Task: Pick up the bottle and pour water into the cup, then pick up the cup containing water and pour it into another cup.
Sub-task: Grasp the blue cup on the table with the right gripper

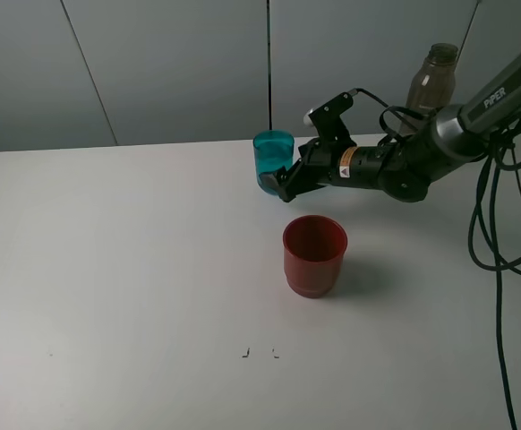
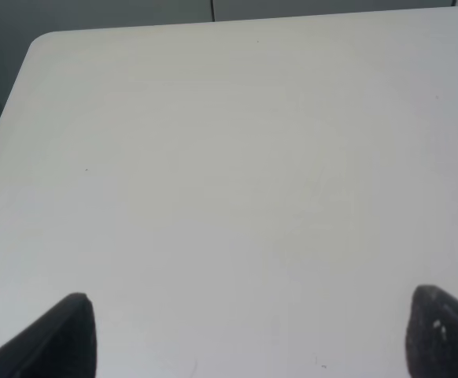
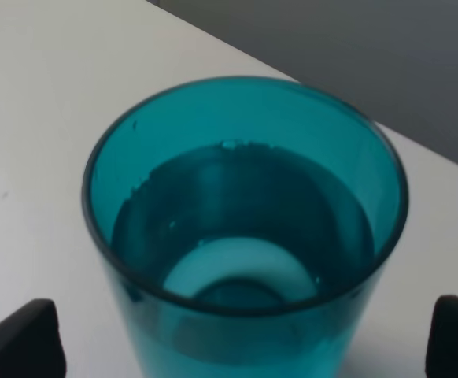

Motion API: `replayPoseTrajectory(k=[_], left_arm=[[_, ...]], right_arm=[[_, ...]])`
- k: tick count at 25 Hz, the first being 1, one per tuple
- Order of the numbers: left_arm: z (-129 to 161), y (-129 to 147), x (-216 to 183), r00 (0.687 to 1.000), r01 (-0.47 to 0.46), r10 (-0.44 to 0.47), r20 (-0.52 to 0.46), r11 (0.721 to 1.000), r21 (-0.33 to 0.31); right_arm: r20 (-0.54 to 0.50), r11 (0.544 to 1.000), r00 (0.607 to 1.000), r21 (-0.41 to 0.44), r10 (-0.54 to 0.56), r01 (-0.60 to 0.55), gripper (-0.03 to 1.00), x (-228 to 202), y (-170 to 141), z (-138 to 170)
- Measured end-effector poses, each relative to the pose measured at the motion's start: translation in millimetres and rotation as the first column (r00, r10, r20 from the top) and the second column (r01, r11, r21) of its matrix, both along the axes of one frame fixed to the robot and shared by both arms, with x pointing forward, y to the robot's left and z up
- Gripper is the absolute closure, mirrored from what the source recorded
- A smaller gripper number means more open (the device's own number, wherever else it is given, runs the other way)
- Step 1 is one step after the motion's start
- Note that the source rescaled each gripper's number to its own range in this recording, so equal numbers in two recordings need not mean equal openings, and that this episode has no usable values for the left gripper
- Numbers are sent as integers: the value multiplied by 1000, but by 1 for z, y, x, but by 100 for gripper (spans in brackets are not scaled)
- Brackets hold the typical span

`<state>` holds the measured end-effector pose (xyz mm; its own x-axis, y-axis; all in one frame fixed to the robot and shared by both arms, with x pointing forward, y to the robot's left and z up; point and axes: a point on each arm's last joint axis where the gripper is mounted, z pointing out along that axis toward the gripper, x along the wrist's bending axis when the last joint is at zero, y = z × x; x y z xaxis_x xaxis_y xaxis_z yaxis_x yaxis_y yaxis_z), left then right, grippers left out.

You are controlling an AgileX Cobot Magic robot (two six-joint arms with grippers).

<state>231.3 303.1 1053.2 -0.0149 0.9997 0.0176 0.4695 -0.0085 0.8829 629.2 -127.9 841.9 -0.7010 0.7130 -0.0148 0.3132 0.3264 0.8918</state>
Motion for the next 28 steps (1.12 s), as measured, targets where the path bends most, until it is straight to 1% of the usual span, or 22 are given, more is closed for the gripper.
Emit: replayPoseTrajectory(k=[5, 14, 20, 28], left_arm=[[0, 0, 0, 1000, 0, 0, 0, 1000, 0], [0, 0, 0, 1000, 0, 0, 0, 1000, 0], [0, 0, 0, 1000, 0, 0, 0, 1000, 0], [0, 0, 0, 1000, 0, 0, 0, 1000, 0]], right_arm=[[31, 1000, 1000, 17, 2, -2, -3, 9, 4, 3], [14, 1000, 1000, 20, -3, 3, -3, 16, 7, -11], [14, 999, 1000, 38, 6, -7, -3, 22, 17, -18], [18, 997, 1000, 72, 19, -20, -3, 22, 22, -25]])
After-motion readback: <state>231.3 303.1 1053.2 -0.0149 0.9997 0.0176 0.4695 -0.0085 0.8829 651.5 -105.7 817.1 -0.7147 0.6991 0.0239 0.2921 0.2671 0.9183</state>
